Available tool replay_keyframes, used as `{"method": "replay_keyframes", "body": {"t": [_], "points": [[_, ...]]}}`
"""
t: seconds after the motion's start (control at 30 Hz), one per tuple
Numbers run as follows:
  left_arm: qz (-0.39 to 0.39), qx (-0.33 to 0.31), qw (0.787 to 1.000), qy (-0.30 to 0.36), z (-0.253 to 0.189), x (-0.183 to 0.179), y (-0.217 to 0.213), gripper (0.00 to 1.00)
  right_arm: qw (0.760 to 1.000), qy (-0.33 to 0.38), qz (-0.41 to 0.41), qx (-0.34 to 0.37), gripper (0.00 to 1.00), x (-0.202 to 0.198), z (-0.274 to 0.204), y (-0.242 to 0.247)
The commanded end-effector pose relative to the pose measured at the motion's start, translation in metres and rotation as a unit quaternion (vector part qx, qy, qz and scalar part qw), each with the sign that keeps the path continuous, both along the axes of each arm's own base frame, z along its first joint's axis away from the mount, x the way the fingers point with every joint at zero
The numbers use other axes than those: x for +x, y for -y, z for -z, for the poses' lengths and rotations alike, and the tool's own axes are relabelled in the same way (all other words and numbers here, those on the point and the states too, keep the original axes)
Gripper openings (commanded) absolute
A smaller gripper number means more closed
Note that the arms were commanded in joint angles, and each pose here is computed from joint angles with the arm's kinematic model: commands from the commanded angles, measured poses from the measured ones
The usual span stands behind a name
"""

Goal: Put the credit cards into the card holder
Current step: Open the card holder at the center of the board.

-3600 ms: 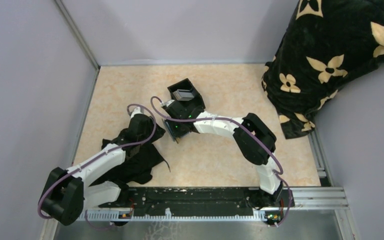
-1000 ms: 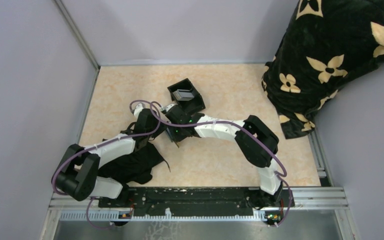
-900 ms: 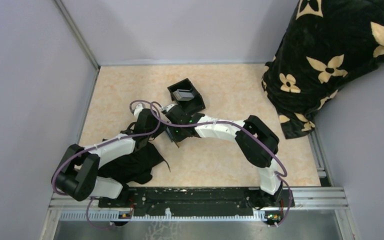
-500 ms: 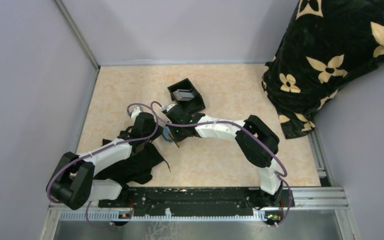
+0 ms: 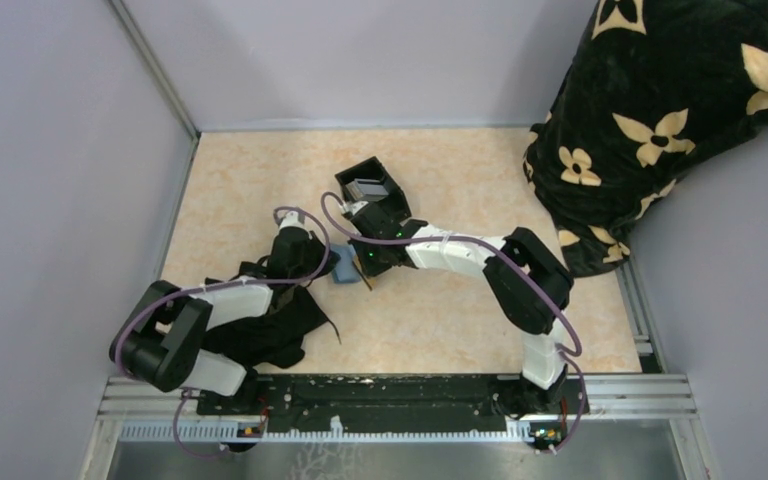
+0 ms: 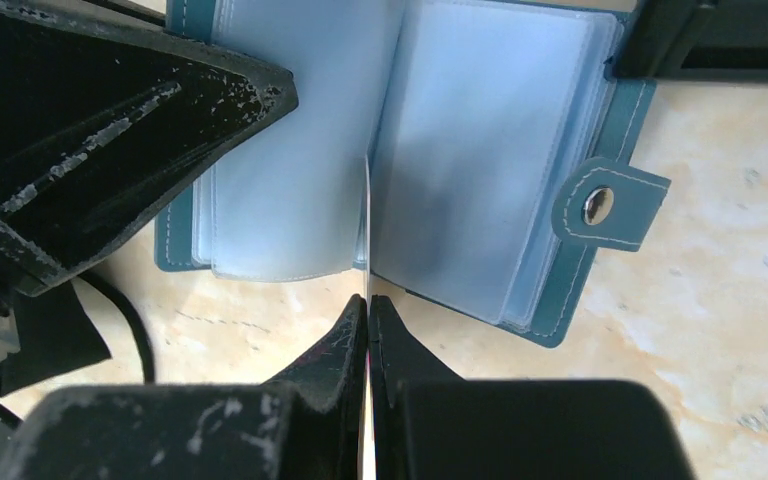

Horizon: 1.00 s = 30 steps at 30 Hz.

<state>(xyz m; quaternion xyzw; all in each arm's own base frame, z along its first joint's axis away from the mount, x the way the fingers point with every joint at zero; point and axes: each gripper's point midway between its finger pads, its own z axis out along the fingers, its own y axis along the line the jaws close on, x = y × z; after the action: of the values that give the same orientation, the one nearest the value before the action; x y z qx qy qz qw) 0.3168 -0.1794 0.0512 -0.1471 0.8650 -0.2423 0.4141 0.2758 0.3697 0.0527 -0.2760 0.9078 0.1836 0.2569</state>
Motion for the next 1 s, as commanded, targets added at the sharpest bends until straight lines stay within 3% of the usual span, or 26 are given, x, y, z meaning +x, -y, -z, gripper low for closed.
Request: {"method": "replay_keyframes", "body": {"t": [0.0,0.33,0.97], "points": [[0.098,-0.024,0.994,0.032,-0.004,0.001,0.031,0.00,0.999,0.015,0.019,0.022,0.00,0.010,-0.021,0.012],[0.202,-0.055,0.977,0.043,0.003,0.001,0.067,0.00,0.995,-0.019,0.074,0.070,0.00,0.027,-0.020,0.052],[0.219,-0.077,0.973,-0.001,0.031,-0.007,0.076,0.01,0.965,-0.096,0.146,0.197,0.00,0.038,-0.008,0.077]]}}
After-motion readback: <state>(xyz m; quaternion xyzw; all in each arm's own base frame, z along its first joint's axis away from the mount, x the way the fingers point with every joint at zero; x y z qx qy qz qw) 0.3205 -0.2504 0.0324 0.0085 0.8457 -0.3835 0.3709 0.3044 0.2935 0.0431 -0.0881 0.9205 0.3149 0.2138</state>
